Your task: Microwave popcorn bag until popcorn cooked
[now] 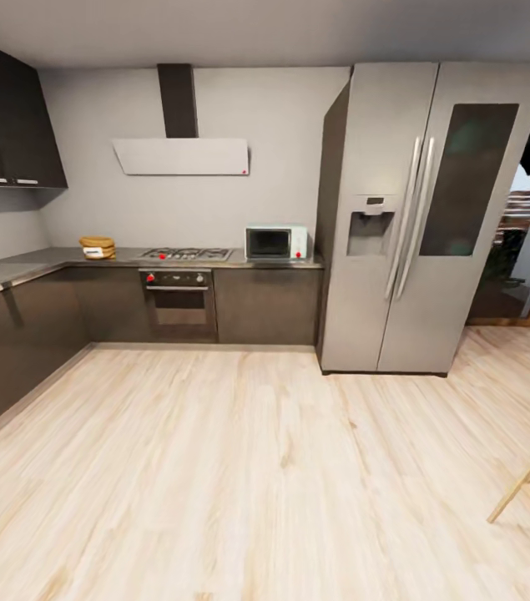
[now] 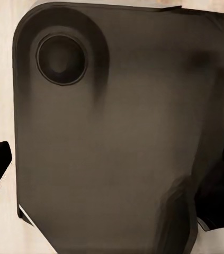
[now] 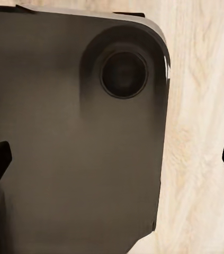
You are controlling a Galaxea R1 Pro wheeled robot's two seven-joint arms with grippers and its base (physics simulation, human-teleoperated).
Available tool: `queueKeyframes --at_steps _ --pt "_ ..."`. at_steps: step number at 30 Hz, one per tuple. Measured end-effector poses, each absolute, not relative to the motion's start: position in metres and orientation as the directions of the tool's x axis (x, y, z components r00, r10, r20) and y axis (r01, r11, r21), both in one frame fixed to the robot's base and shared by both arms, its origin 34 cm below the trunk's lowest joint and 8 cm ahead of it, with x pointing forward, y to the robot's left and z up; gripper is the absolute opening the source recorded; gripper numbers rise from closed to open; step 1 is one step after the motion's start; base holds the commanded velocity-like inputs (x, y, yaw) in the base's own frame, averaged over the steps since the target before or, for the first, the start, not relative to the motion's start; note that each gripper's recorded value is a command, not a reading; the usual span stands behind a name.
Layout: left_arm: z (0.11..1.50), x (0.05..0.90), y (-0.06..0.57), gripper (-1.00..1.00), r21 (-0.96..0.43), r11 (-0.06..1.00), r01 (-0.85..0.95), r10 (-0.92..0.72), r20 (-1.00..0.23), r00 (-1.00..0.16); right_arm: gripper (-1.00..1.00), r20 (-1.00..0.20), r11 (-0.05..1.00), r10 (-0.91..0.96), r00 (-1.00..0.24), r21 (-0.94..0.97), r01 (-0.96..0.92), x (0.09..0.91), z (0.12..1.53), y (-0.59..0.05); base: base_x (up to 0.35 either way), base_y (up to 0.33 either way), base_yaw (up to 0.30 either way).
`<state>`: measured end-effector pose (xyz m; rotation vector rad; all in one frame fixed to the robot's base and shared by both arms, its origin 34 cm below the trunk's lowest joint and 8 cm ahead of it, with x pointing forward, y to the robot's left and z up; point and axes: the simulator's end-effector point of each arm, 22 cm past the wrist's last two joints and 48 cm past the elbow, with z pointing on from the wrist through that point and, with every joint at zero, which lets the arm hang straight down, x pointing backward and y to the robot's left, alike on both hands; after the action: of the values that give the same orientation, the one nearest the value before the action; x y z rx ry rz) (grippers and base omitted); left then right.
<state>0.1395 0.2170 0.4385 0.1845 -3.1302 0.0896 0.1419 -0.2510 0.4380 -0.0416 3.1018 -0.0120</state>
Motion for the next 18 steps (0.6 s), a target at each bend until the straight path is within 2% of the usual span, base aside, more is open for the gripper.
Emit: queueKeyframes --at_steps 3,11,18 --pt "0.4385 0.1394 0.2163 1.0 -0.058 0.991 -0.118 -0.117 0.009 -0.993 1.0 -0.037 1.0 -0.026 -0.999 -0.004 -0.026 0.1414 0.438 -0.2477 0.325 0.003 -0.076" --pt "0.4385 0.1395 0.2169 1.0 -0.057 0.991 -0.117 -0.117 0.008 -0.993 1.0 -0.035 1.0 -0.026 -0.999 0.002 -0.027 0.1409 0.438 -0.2428 0.325 0.0 -0.212" --pt "0.4384 0.1397 0.2179 1.0 -0.056 0.991 -0.118 -0.118 0.007 -0.993 1.0 -0.034 1.0 -0.028 -0.999 -0.009 -0.028 0.1407 0.438 -0.2475 0.325 0.0 -0.028"
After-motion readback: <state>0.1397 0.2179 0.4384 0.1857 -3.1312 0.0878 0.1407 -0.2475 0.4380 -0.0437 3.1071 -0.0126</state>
